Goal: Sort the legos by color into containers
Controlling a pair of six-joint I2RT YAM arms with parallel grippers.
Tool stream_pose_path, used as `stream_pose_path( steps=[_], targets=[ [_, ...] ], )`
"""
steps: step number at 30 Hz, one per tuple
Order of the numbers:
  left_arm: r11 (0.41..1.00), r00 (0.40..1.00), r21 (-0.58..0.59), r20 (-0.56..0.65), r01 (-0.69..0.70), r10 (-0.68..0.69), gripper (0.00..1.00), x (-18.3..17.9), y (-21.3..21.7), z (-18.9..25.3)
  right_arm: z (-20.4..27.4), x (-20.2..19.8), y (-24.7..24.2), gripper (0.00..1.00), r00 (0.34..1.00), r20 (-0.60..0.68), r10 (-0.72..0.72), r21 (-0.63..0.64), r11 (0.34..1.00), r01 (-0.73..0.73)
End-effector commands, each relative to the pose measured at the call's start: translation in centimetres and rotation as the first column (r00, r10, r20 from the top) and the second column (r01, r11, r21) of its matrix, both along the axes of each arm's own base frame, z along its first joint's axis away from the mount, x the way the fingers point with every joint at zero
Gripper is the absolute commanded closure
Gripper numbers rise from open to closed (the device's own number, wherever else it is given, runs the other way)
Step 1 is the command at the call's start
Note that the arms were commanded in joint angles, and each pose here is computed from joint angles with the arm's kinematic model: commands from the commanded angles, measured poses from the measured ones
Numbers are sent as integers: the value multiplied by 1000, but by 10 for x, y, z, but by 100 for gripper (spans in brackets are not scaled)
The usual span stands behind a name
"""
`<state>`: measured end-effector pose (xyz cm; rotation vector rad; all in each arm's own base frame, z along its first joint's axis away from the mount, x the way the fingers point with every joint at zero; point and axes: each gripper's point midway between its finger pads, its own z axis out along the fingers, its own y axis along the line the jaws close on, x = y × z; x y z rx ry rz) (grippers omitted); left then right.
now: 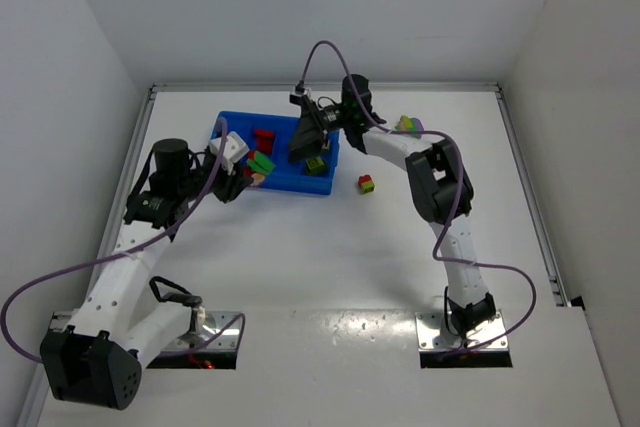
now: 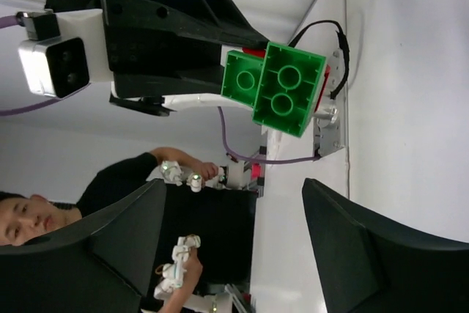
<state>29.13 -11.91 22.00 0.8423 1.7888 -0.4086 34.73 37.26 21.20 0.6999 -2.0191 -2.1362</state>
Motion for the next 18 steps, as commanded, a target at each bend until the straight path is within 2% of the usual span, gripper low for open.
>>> stream_pose_path(
  steps=[1,3,5,18],
  targets=[
    [1000,996,-9,87,13,-12,93,5,-6,20,1,-17,0,28,992,11,126,-3,992,-126],
    [1000,996,-9,86,25,-24,93,6,-10,21,-6,-18,4,38,991,8,135,-4,991,-135],
    [999,995,-13,85,44,-43,93,6,-15,23,-9,-21,9,40,989,11,147,-2,989,-147],
    [993,990,-23,80,118,-116,93,3,-38,28,-15,-18,17,40,989,10,149,0,989,-149]
  ],
)
